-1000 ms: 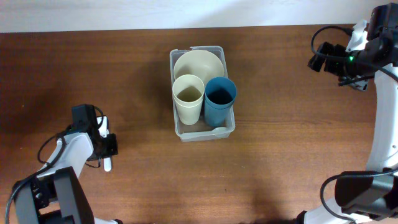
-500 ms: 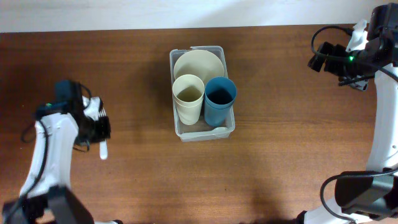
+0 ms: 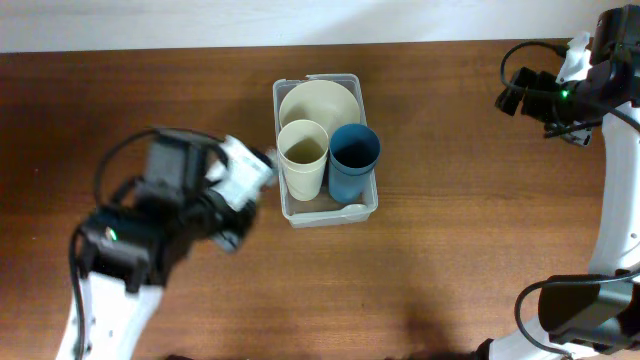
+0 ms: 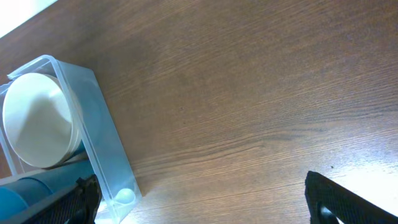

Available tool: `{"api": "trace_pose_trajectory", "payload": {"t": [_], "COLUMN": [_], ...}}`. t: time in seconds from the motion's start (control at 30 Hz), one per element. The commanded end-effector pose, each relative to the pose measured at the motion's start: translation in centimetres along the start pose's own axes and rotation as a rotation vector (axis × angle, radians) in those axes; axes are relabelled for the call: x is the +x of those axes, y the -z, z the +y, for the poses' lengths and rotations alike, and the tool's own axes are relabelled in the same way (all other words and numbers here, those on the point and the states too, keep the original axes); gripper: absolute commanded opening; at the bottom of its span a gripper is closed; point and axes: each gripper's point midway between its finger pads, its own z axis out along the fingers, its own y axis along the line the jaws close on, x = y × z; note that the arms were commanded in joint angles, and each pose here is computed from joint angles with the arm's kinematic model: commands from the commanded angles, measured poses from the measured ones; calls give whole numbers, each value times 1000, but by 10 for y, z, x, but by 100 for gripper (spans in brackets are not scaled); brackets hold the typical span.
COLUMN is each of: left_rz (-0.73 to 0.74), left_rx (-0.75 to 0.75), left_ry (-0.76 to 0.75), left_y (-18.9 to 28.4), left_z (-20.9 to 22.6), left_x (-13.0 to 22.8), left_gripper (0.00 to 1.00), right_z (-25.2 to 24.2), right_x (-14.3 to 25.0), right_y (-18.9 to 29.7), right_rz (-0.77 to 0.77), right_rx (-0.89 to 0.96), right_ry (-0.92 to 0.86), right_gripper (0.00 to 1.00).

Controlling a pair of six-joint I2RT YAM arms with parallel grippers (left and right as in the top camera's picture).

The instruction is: Pack container

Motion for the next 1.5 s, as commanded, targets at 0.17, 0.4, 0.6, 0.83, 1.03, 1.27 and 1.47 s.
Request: {"api": "trace_pose_trajectory", "payload": {"t": [0.17,0.4,0.6,0.83,1.03,1.27,1.47], "left_rz": [-70,39,182,245,265,246,146], "left_rx": [179,145,44,30,13,-53,-101], "left_ry": [-649,-756,-734,-783,-760,-645,-527], "left_y": [5,-55,-124,-166,-183,-172,-107], "left_z": [-90,-89,-66,-59,-47,-38,-35], "left_x": [-12,-27,-30,-27,-25,-35,-62], "left_gripper": [1,1,1,1,1,100,100], "right_z": [1,1,1,1,1,1,1], "right_x": [-2,-2,-2,-2,-2,-2,-2], "right_y": [5,5,5,5,5,5,5], "right_rz": [-15,-15,-15,-15,-15,-15,-15], "right_rx": [-4,-4,-4,-4,-4,-4,-4], "right_ry": [3,2,2,3,3,3,3], "right_gripper": [99,99,99,99,99,99,99]}}
